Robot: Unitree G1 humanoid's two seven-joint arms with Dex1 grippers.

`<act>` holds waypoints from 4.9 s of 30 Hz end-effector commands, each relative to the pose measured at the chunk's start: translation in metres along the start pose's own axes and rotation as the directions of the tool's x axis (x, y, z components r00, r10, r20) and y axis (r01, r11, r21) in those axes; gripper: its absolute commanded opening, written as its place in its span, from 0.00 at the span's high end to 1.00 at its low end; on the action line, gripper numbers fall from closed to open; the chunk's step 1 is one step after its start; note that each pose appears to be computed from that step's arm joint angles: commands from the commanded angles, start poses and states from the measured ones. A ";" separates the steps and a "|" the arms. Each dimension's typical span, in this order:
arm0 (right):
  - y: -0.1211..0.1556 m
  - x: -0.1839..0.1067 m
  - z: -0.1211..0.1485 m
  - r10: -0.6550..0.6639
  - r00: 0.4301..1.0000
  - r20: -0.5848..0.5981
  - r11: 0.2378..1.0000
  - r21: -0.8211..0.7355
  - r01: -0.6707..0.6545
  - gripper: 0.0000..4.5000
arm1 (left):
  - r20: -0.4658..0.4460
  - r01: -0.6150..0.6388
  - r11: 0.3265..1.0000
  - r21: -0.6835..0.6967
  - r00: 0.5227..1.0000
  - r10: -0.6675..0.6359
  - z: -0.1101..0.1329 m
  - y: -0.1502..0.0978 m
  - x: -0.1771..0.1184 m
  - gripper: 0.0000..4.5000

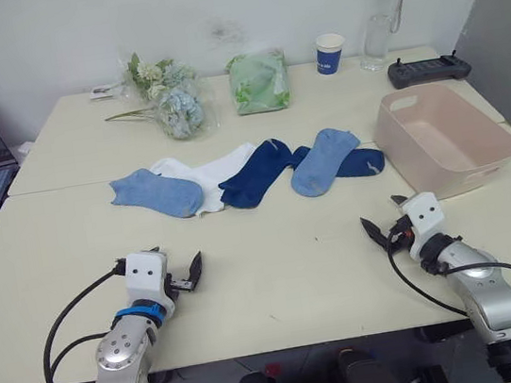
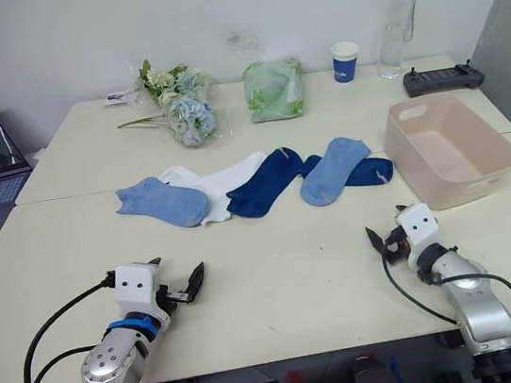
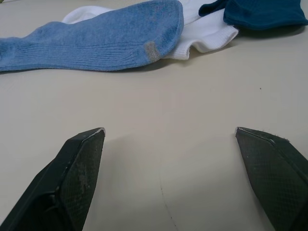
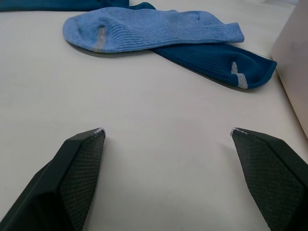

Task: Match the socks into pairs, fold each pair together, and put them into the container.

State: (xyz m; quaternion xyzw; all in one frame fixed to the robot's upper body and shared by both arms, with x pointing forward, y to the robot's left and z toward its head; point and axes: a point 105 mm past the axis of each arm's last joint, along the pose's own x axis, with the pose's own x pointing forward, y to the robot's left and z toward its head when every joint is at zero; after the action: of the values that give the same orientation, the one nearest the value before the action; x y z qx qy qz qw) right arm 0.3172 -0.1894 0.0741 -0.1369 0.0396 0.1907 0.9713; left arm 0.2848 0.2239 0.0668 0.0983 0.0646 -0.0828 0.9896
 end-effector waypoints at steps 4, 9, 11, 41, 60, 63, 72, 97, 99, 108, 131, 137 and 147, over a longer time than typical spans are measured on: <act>0.006 -0.004 0.021 0.052 0.995 0.083 0.998 0.031 -0.055 0.00 | 0.050 -0.004 1.000 0.005 0.999 0.004 0.012 0.004 -0.002 0.00; 0.017 0.003 0.036 0.127 0.986 0.111 0.991 0.014 -0.130 0.00 | 0.057 0.007 1.000 -0.003 0.998 -0.007 0.013 0.004 -0.002 0.00; 0.028 0.009 0.047 0.196 0.972 0.131 0.980 -0.003 -0.198 0.00 | 0.063 0.011 1.000 -0.012 0.998 -0.011 0.014 0.004 -0.002 0.00; 0.100 0.041 0.128 0.594 0.771 0.231 0.804 -0.202 -0.559 0.00 | 0.180 -0.040 0.995 -0.091 0.982 0.056 0.055 0.013 0.022 0.00; 0.089 0.024 0.114 0.507 0.838 0.200 0.858 -0.204 -0.471 0.00 | 0.124 -0.066 0.997 -0.042 0.990 0.071 0.065 0.022 0.101 0.09; 0.089 0.024 0.113 0.504 0.841 0.197 0.860 -0.205 -0.467 0.00 | 0.141 -0.067 0.997 -0.046 0.987 0.072 0.068 0.024 0.103 0.28; 0.087 0.026 0.113 0.495 0.847 0.195 0.865 -0.206 -0.458 0.00 | 0.147 -0.072 0.996 -0.055 0.986 0.079 0.066 0.024 0.100 0.89; 0.047 0.028 0.104 0.420 0.892 0.166 0.899 -0.207 -0.385 0.00 | 0.087 0.795 0.562 -0.229 0.592 -0.801 0.090 -0.142 -0.001 0.98; 0.038 0.025 0.099 0.399 0.904 0.150 0.907 -0.211 -0.365 0.00 | 0.083 0.824 0.517 -0.230 0.546 -0.833 0.089 -0.159 0.003 0.89; 0.035 0.016 0.082 0.392 0.914 0.108 0.915 -0.152 -0.374 0.00 | 0.038 0.778 0.604 -0.172 0.618 -0.786 0.087 -0.127 0.016 0.27; 0.109 -0.007 0.042 0.579 0.803 -0.142 0.792 0.329 -0.514 0.28 | -0.150 0.580 0.812 0.062 0.810 -0.567 0.038 -0.006 0.063 0.27; 0.106 -0.007 0.042 0.570 0.810 -0.140 0.797 0.336 -0.502 0.74 | -0.163 0.606 0.794 0.050 0.789 -0.592 0.035 -0.011 0.055 0.70; 0.076 0.003 0.046 0.510 0.848 -0.145 0.843 0.282 -0.459 1.00 | -0.148 0.622 0.780 -0.066 0.767 -0.624 0.034 -0.028 0.035 0.99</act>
State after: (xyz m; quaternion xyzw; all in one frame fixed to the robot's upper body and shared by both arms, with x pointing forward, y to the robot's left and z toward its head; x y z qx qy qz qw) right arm 0.2854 -0.1043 0.0842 -0.0155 0.2291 0.4076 0.8838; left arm 0.3212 0.1886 0.0818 0.0843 0.1838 -0.3975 0.8951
